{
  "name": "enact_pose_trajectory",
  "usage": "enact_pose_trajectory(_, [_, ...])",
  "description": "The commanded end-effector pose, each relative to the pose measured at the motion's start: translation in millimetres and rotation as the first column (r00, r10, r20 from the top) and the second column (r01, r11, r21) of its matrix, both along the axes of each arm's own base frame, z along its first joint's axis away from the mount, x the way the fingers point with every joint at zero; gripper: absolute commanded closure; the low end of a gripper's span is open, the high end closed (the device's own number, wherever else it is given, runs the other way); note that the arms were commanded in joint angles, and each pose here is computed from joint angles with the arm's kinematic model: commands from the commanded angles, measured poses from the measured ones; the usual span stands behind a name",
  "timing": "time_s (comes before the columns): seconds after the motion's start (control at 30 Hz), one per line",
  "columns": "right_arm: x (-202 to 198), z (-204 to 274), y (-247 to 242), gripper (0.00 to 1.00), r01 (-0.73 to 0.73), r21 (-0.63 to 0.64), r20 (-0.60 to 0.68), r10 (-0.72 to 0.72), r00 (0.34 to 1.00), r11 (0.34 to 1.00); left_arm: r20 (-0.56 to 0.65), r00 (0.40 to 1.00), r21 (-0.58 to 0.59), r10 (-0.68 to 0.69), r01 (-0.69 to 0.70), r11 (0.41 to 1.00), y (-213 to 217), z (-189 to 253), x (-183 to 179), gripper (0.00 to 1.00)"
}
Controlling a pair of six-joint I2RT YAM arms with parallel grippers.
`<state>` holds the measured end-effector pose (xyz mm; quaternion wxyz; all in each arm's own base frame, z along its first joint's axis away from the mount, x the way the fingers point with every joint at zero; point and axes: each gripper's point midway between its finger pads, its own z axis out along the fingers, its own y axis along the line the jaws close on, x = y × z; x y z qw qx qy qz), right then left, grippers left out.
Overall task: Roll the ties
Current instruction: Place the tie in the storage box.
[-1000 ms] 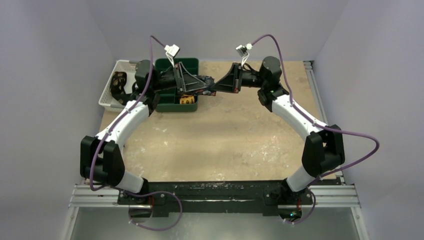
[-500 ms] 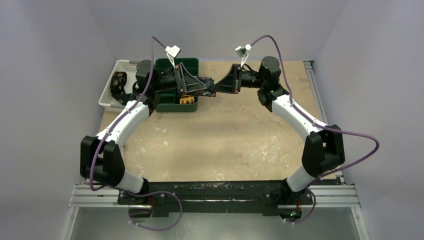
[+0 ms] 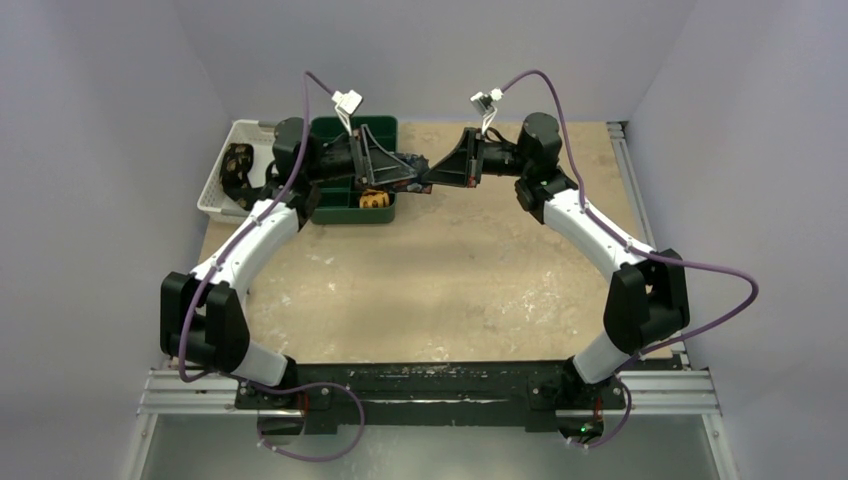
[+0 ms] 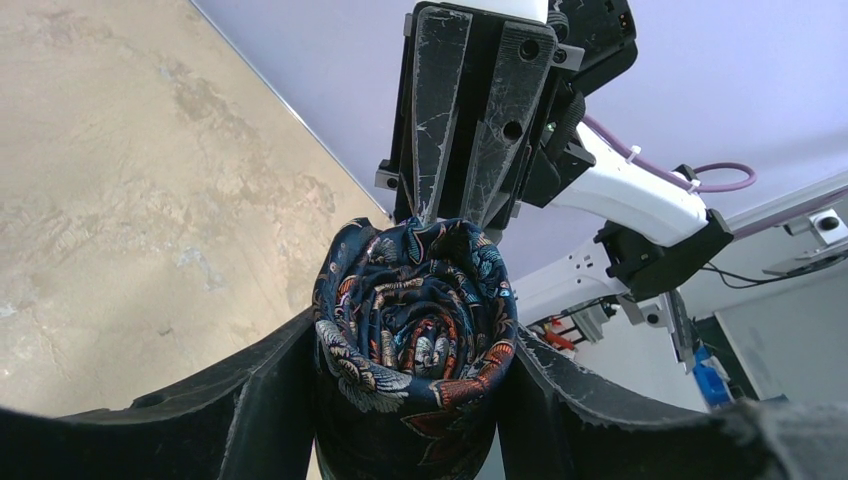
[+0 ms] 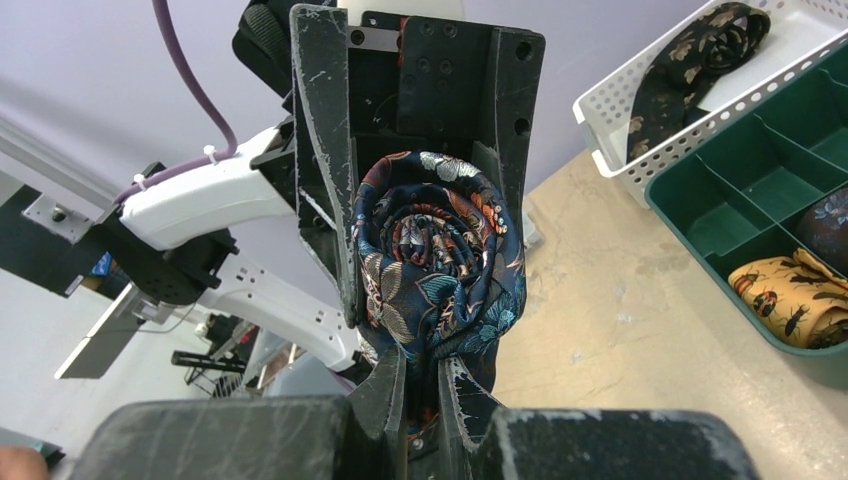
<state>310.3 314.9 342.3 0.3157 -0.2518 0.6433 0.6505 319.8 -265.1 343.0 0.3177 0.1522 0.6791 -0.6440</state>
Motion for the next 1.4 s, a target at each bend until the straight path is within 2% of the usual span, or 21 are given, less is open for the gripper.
enact_pose_trajectory(0.0, [0, 19, 8, 1.00, 0.003, 0.032, 0.072, -0.005, 0.997, 0.999, 0.091, 0.995, 0.011, -0.035, 0.035, 0.999, -14, 17, -8, 0.44])
enact_pose_trajectory(0.1, [0, 17, 8, 1.00, 0.002, 0.030, 0.068, -0.004, 0.998, 1.000, 0.085, 0.996, 0.014, -0.033, 0.032, 0.999, -14, 16, -8, 0.51])
enact_pose_trajectory(0.33, [1, 17, 8, 0.98, 0.005, 0.027, 0.064, -0.007, 0.998, 1.000, 0.109, 0.993, 0.022, -0.041, 0.039, 0.999, -12, 20, -12, 0.97])
enact_pose_trajectory(0.37, [1, 17, 9, 0.96, 0.005, 0.026, 0.063, -0.006, 0.998, 1.000, 0.107, 0.993, 0.027, -0.040, 0.038, 0.999, -11, 18, -13, 1.00])
enact_pose_trajectory(0.7, [2, 18, 9, 0.78, 0.009, 0.024, 0.064, -0.010, 0.998, 1.000, 0.084, 0.996, 0.059, -0.021, 0.016, 0.998, -2, 11, -13, 1.00])
enact_pose_trajectory(0.83, [1, 18, 9, 0.62, 0.007, 0.025, 0.066, -0.009, 0.998, 1.000, 0.069, 0.997, 0.041, -0.028, 0.026, 0.999, -3, 13, -14, 1.00])
enact_pose_trajectory(0.97, [1, 19, 8, 0.54, 0.006, 0.027, 0.070, -0.008, 0.998, 1.000, 0.053, 0.998, 0.011, -0.027, 0.026, 1.000, -1, 16, -11, 1.00])
enact_pose_trajectory(1.17, [1, 19, 8, 0.35, 0.013, 0.024, 0.067, -0.014, 0.998, 1.000, 0.029, 1.000, 0.002, 0.000, 0.000, 1.000, 5, 16, -1, 1.00])
enact_pose_trajectory(1.23, [0, 18, 8, 0.25, 0.011, 0.021, 0.064, -0.012, 0.998, 1.000, 0.020, 1.000, 0.007, 0.010, -0.010, 1.000, 7, 14, 1, 1.00])
enact_pose_trajectory(1.37, [0, 20, 8, 0.12, 0.009, 0.023, 0.071, -0.011, 0.997, 1.000, -0.012, 0.999, 0.029, 0.040, -0.040, 0.999, 13, 5, 6, 1.00])
